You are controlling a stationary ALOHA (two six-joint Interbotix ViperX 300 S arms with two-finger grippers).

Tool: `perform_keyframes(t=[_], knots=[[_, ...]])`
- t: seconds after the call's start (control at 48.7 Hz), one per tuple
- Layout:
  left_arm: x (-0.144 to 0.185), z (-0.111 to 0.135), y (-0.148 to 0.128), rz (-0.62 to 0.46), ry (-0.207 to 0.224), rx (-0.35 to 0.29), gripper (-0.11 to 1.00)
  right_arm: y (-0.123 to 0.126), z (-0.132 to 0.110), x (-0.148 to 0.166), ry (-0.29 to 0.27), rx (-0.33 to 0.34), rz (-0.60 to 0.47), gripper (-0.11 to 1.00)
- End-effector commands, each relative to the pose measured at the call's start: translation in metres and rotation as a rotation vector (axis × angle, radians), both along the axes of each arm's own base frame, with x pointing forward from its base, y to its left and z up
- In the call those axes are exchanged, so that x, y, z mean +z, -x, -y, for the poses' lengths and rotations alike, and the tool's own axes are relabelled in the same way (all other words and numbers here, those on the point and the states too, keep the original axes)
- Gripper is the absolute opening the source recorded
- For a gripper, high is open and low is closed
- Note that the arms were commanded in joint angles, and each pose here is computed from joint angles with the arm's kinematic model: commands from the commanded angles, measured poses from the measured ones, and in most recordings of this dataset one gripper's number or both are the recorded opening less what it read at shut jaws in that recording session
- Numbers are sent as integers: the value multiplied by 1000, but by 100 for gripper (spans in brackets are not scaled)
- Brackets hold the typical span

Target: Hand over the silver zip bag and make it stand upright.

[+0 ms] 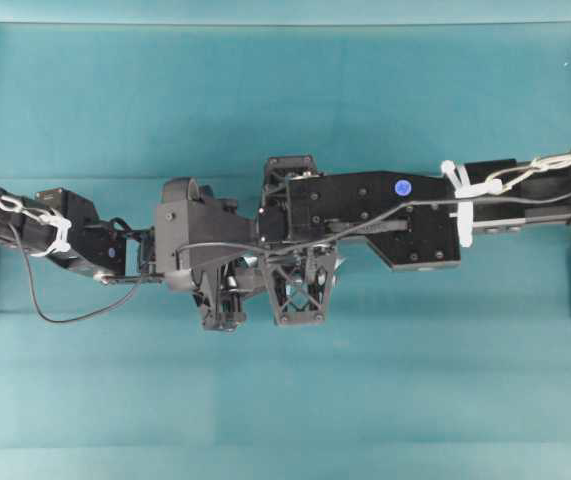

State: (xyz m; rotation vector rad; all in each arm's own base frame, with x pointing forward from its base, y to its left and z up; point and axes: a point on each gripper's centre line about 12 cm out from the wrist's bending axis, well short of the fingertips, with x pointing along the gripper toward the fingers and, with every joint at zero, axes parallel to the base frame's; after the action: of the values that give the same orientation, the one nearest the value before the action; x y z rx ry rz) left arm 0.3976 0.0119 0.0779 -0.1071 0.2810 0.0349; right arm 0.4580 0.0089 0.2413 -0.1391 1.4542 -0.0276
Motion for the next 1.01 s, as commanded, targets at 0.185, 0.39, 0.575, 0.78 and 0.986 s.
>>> perform_keyframes(t=[0.185, 0.39, 0.575, 0.78, 0.986], knots=[[2, 4, -1, 10, -41, -22, 31, -1, -7, 6, -11, 6, 23, 17], [3, 4, -2, 10, -43, -24, 29, 0, -9, 6, -6, 12, 25, 75], [2, 6, 0, 7, -45, -28, 29, 3, -10, 5, -2, 13, 23, 90], [0, 6, 1, 1, -45, -31, 29, 4, -9, 15, -9, -22, 64, 90], [0, 8, 2, 0, -45, -36, 29, 10, -4, 51, -29, -70, 203, 90]])
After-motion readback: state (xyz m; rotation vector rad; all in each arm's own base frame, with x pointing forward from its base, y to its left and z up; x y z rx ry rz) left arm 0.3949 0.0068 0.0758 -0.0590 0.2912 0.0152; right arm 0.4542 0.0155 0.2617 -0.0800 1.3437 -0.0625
